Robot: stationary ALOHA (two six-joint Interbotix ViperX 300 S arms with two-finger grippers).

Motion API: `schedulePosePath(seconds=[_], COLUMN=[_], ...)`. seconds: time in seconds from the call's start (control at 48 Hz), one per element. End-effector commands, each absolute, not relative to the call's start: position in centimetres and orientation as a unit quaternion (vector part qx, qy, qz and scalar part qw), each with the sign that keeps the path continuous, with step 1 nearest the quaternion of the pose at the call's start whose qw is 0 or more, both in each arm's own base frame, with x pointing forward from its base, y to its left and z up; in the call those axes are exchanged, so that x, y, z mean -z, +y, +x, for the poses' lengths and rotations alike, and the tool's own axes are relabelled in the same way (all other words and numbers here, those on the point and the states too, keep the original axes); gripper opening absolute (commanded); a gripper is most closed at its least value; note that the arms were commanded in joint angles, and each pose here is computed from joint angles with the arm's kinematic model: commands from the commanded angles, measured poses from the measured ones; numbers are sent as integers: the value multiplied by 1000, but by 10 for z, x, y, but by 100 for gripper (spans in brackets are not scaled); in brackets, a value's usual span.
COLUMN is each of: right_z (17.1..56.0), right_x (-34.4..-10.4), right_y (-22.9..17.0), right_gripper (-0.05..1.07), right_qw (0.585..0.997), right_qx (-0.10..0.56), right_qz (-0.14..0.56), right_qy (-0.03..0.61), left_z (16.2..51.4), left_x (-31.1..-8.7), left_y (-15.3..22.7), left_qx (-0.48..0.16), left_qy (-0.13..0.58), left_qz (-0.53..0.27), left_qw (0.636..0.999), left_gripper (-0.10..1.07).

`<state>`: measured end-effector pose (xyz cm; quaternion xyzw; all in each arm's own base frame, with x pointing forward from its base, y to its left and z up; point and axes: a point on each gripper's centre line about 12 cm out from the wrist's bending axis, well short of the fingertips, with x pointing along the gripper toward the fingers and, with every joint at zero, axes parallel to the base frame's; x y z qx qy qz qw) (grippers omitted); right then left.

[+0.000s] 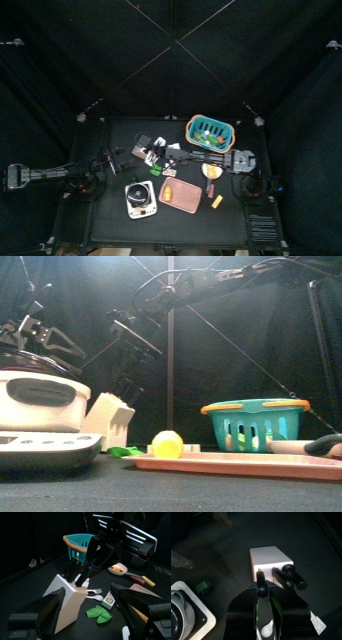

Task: Grab cleave

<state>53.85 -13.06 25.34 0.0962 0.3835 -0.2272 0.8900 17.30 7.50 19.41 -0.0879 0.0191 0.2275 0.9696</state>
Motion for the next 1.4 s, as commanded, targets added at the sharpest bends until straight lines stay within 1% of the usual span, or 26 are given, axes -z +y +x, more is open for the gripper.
schedulePosePath(seconds=[0.0,0.271,0.438,0.958,1.375], right_z=[528,525,524,516,491], right_x=[-297,-305,-309,-322,-333], right_y=[-123,-113,-112,-94,-86], right_gripper=[41,41,41,41,41], right_qw=[909,922,924,922,923], right_qx=[219,199,198,198,193], right_qz=[98,110,109,91,89], right_qy=[341,313,310,321,321], left_z=[175,175,175,175,175], left_x=[-198,-198,-198,-197,-197], left_y=[76,76,76,76,76], left_qx=[-229,-229,-229,-229,-229], left_qy=[14,14,15,16,16], left_qz=[-86,-86,-86,-86,-87], left_qw=[970,970,970,970,969], left_gripper=[104,104,104,104,104])
